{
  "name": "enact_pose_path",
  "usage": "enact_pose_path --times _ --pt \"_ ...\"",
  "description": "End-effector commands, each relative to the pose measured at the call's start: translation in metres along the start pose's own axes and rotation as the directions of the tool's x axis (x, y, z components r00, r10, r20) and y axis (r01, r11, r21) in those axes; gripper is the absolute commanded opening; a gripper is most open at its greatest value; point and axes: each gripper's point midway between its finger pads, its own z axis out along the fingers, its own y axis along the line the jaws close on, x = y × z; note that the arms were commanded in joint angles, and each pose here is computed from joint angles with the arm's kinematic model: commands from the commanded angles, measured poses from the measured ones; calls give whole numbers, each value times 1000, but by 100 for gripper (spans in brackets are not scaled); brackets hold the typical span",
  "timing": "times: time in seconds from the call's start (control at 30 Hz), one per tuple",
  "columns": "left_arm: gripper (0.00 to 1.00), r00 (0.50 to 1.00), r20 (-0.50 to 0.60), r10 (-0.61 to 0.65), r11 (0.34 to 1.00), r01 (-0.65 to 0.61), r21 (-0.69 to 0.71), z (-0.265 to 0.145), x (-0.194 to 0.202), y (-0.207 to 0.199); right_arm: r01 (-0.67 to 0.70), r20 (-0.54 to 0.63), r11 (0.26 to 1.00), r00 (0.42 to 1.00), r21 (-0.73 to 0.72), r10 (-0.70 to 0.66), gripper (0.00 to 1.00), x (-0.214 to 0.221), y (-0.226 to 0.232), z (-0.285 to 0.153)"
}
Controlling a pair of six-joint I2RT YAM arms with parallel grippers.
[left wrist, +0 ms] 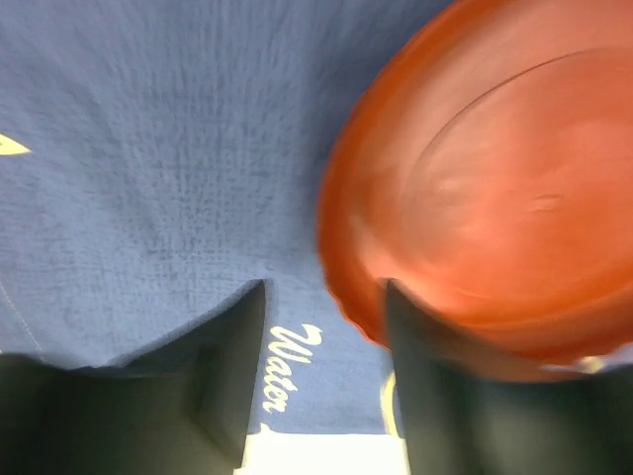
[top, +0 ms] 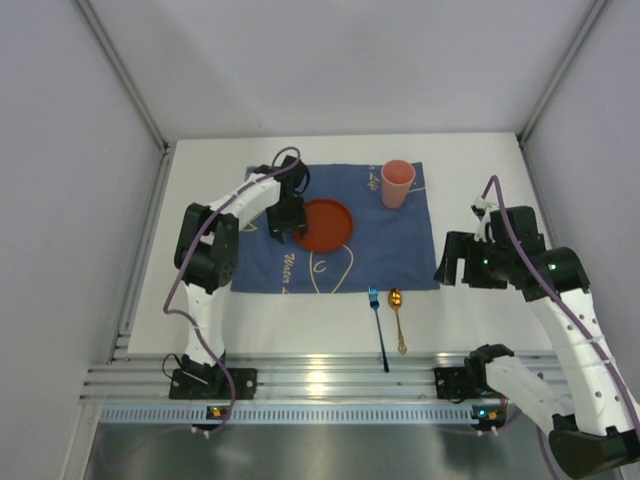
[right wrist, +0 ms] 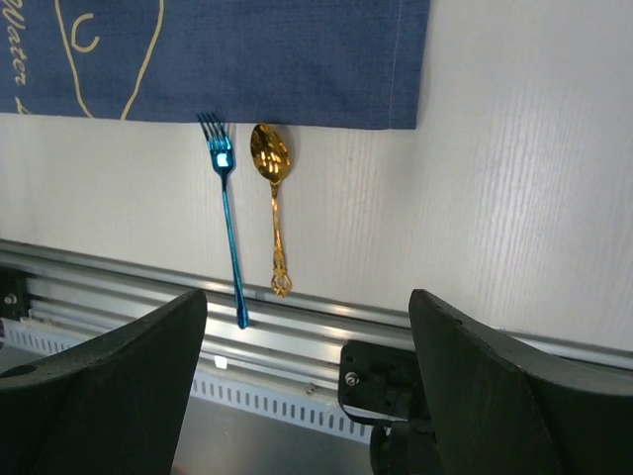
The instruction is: Set the dinner table for one person
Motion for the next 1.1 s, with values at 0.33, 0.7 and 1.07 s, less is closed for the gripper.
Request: enact_pose_path --times 0.33,0.7,1.07 --pt "91 997 81 9 1000 -8 -10 -36 21 24 -77 -186 990 981 -122 54 85 23 20 62" --pt "91 988 153 -17 1000 13 29 -79 24 32 -123 -261 991 959 -47 107 77 38 14 112" --pt "90 985 169 -28 999 25 23 -93 31 40 46 -371 999 928 5 -41 50 86 37 145"
